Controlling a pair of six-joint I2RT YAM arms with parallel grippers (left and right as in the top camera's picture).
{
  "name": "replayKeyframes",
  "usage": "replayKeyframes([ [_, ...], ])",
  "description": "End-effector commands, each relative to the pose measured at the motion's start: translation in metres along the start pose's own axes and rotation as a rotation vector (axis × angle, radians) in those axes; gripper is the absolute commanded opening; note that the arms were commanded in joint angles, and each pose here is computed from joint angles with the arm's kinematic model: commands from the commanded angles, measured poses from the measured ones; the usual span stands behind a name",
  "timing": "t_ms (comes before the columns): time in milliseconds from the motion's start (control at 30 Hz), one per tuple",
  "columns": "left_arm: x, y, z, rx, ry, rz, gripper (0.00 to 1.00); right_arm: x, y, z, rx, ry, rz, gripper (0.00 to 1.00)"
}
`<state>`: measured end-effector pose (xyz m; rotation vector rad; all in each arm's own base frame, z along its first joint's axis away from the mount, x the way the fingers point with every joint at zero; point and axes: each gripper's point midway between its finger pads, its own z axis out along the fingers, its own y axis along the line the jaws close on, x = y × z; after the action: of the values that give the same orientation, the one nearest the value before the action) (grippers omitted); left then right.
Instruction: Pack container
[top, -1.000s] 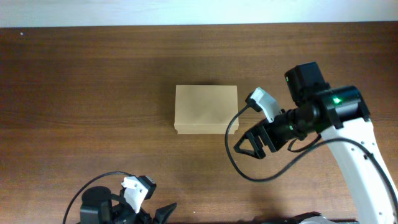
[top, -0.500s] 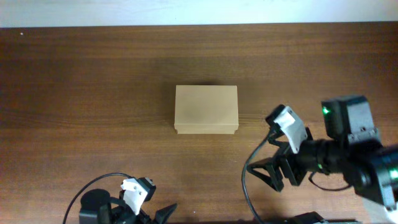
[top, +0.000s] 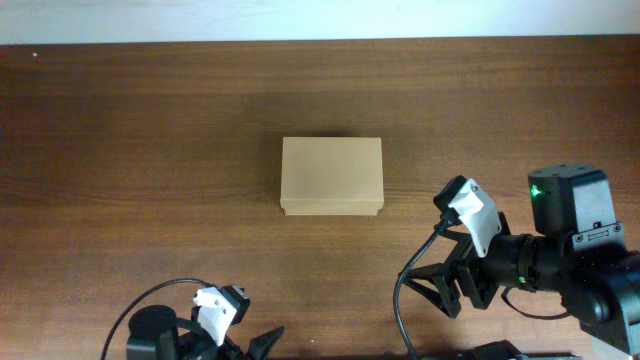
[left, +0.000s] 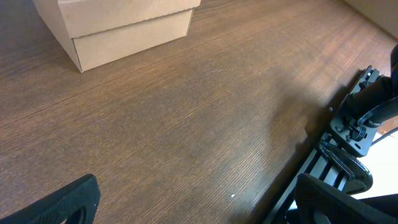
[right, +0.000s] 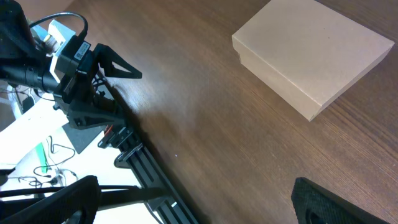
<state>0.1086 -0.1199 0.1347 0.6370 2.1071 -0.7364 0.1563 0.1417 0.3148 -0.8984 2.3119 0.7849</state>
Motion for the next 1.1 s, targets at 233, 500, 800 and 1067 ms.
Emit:
replayKeyframes([
  [233, -0.05, 0.018, -0.006, -0.111, -0.19, 0.158, 0.99, -0.002, 0.002, -0.003, 0.007, -0.01, -0.011, 0.99],
  [500, -0.049, 0.07, -0.019, -0.425, -0.167, 0.129, 0.99, 0.001, 0.013, -0.016, 0.024, -0.06, -0.051, 0.99],
  [800, -0.042, 0.095, -0.028, -0.574, -0.136, 0.104, 0.99, 0.009, 0.033, -0.038, 0.055, -0.149, -0.121, 0.99],
  [1067, -0.036, 0.095, -0.027, -0.57, -0.115, 0.094, 0.99, 0.01, 0.034, -0.039, 0.056, -0.154, -0.125, 0.99],
])
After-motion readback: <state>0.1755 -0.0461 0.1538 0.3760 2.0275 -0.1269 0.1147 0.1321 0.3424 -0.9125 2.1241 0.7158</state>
